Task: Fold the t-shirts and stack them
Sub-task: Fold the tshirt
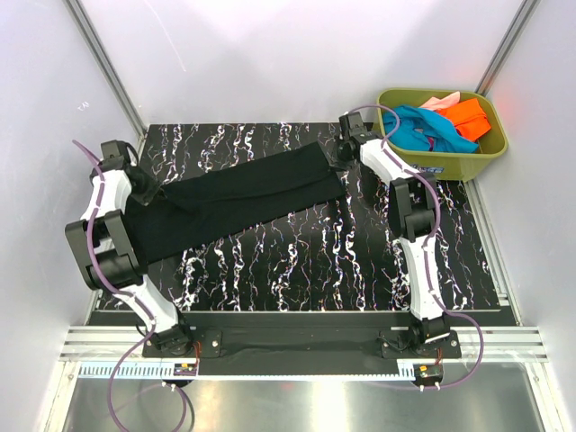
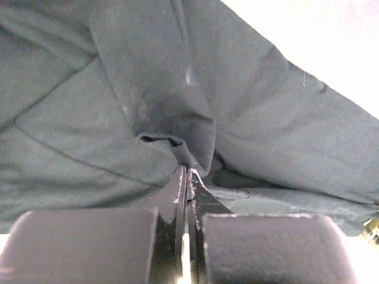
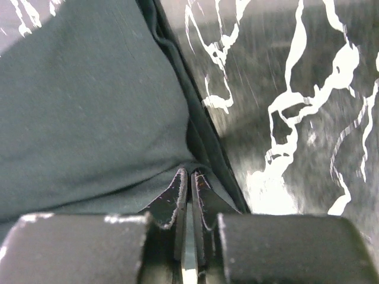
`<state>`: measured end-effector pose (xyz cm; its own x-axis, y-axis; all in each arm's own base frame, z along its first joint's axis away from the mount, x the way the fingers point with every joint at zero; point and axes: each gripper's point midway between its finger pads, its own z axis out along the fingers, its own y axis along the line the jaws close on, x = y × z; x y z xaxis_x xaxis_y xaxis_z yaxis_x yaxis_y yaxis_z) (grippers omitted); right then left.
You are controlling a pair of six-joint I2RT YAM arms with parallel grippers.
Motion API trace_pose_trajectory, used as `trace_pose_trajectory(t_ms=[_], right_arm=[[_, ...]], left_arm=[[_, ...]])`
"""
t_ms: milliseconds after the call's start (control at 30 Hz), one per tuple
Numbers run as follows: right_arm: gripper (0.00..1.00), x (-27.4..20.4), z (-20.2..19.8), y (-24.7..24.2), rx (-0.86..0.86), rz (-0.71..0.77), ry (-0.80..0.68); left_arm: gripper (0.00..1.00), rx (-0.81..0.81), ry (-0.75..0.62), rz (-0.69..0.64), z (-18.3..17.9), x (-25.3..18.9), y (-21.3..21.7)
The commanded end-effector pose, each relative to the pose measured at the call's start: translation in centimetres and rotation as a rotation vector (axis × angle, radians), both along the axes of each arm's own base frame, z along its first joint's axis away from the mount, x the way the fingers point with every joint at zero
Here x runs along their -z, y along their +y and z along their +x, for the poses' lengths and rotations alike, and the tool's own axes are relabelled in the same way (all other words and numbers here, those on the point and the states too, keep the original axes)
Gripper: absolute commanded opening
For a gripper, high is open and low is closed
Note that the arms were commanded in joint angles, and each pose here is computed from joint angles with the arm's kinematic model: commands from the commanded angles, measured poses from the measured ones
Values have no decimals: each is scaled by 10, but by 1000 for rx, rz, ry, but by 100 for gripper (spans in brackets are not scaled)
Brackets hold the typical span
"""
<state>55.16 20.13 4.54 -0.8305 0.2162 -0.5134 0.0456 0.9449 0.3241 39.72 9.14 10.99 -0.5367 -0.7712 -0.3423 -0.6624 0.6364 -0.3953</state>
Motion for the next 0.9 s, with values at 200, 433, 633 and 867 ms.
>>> trace_pose_trajectory(t_ms=[200, 433, 633, 867], right_arm=[[39, -22, 22, 3, -25, 5, -33], [57, -67, -2, -11, -30, -59, -49], [61, -70, -27, -2, -123, -70, -29], [47, -38, -53, 25, -189, -15, 23]], left_arm=[[36, 26, -9, 68, 27, -15, 12], [44, 80, -31, 167, -3, -44, -15], [41, 136, -2, 150, -39, -24, -48], [27, 153, 32, 136, -64, -1, -55]])
